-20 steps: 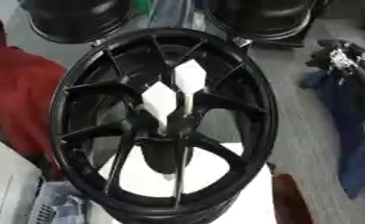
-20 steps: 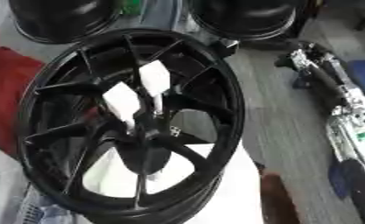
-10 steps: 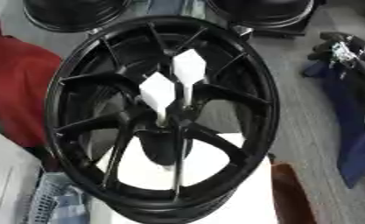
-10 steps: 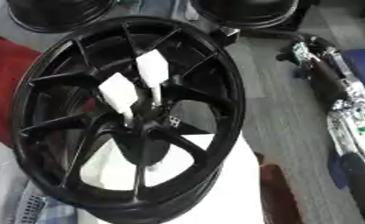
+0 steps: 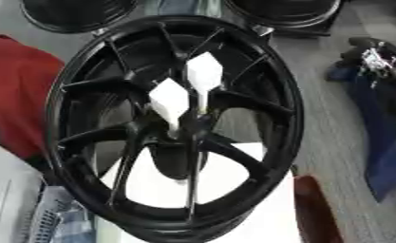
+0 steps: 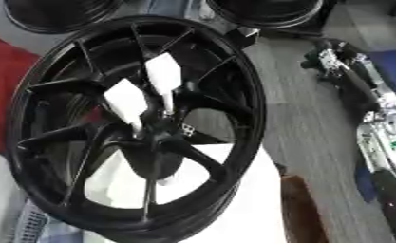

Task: Pull the pin out of the wheel hub.

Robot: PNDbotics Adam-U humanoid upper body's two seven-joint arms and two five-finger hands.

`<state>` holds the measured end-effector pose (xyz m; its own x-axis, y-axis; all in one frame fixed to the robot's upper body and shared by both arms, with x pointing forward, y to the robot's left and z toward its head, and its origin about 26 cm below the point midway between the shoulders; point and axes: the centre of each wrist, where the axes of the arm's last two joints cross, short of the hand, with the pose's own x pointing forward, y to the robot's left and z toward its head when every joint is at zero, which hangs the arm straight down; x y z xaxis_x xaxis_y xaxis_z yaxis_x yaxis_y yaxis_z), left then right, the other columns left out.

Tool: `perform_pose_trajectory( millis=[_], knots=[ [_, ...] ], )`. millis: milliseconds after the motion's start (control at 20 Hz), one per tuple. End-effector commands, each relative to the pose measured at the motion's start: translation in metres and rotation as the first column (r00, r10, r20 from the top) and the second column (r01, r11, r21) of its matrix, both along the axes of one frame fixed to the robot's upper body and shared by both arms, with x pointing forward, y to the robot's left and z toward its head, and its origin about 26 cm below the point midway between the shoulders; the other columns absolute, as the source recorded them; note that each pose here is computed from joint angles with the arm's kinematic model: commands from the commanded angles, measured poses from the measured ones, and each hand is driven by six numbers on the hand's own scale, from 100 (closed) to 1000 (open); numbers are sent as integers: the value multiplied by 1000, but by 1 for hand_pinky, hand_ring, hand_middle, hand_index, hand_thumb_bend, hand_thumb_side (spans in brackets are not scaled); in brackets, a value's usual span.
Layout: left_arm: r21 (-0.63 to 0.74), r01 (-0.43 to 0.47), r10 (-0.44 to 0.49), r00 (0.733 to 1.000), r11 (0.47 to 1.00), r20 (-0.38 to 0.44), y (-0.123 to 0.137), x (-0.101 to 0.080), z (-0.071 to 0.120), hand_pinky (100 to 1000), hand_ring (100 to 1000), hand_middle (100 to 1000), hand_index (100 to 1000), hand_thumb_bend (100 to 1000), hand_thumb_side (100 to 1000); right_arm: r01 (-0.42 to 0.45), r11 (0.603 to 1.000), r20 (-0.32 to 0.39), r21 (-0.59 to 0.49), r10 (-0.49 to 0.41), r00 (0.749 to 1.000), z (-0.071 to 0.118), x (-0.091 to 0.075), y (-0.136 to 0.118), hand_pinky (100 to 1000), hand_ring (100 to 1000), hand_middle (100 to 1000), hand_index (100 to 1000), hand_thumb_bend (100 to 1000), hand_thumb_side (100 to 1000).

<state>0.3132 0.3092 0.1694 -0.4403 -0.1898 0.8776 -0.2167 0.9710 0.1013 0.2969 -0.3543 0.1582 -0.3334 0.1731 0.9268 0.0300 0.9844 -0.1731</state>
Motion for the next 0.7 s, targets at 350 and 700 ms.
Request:
perform_pose_trajectory(
  millis=[350, 700],
  knots=[
    [504, 41, -133, 980, 863, 148, 22, -5, 87, 758, 727, 615, 746, 422, 565, 10, 997, 24, -83, -8, 1000, 14, -9, -6, 948, 684, 613, 764, 100, 501],
    [829, 35, -283, 947, 559, 151, 26, -11, 158, 774, 737, 667, 777, 444, 555, 19, 995, 21, -97, -17, 1000, 13, -12, -8, 949, 685, 614, 765, 100, 500]
  ],
)
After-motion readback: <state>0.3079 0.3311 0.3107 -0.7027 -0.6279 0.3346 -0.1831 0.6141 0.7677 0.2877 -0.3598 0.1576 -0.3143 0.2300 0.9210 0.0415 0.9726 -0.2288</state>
